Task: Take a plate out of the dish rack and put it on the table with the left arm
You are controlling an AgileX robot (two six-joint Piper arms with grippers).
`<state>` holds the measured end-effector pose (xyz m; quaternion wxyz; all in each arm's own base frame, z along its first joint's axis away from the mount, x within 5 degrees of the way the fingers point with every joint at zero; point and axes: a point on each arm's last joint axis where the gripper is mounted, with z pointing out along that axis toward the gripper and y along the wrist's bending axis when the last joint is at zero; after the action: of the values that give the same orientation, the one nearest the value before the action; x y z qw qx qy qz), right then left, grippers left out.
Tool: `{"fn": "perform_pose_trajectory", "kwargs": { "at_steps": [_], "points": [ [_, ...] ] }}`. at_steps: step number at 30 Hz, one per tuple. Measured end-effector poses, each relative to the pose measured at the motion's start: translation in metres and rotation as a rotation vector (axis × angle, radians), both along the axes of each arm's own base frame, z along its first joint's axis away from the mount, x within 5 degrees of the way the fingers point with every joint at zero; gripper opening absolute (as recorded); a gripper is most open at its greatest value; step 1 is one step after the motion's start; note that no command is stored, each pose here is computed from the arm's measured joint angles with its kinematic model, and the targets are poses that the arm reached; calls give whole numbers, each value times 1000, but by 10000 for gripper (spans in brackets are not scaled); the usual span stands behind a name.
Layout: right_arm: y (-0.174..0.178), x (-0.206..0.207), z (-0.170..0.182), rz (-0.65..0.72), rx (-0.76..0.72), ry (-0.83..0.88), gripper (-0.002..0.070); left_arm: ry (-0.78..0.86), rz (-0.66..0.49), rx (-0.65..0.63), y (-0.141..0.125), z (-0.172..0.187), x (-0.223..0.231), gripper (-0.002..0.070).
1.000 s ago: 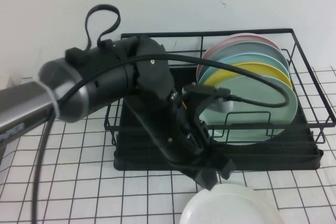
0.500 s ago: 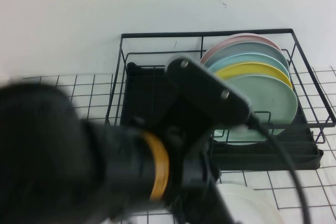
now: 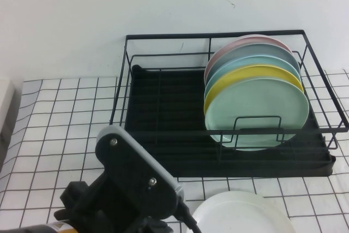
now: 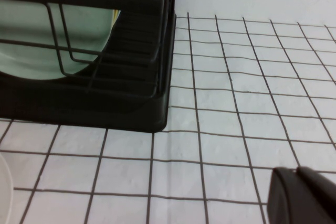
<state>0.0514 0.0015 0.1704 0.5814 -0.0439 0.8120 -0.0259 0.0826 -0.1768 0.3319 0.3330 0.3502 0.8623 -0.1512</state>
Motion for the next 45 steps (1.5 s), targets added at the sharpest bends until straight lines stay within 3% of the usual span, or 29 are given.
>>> {"fn": "perform_pose_trajectory", "kwargs": {
  "at_steps": [6, 13, 15, 19, 24, 31, 36, 40, 45],
  "points": [
    [0, 0, 0, 0, 0, 0, -1, -34, -28, -29, -3, 2, 1, 1],
    [0, 0, 0, 0, 0, 0, -1, -256, -425, -218, -12, 7, -5, 1],
    [0, 0, 0, 0, 0, 0, -1, -342, -450, -282, -4, 4, -3, 1],
    [0, 0, 0, 0, 0, 0, -1, -494, -295, -366, 29, -11, 12, 1],
    [0, 0, 0, 0, 0, 0, -1, -595, -50, -346, 79, -43, 19, 1],
    [0, 0, 0, 0, 0, 0, -1, -637, 354, -417, 139, -80, 2, -1],
    [0, 0, 0, 0, 0, 0, -1, -769, 613, -429, 166, -102, -18, -1],
    [0, 0, 0, 0, 0, 0, -1, -805, 715, -405, 173, -121, -26, -1],
    [0, 0, 0, 0, 0, 0, -1, -688, 754, -350, 174, -139, -26, -1]
  ]
}}
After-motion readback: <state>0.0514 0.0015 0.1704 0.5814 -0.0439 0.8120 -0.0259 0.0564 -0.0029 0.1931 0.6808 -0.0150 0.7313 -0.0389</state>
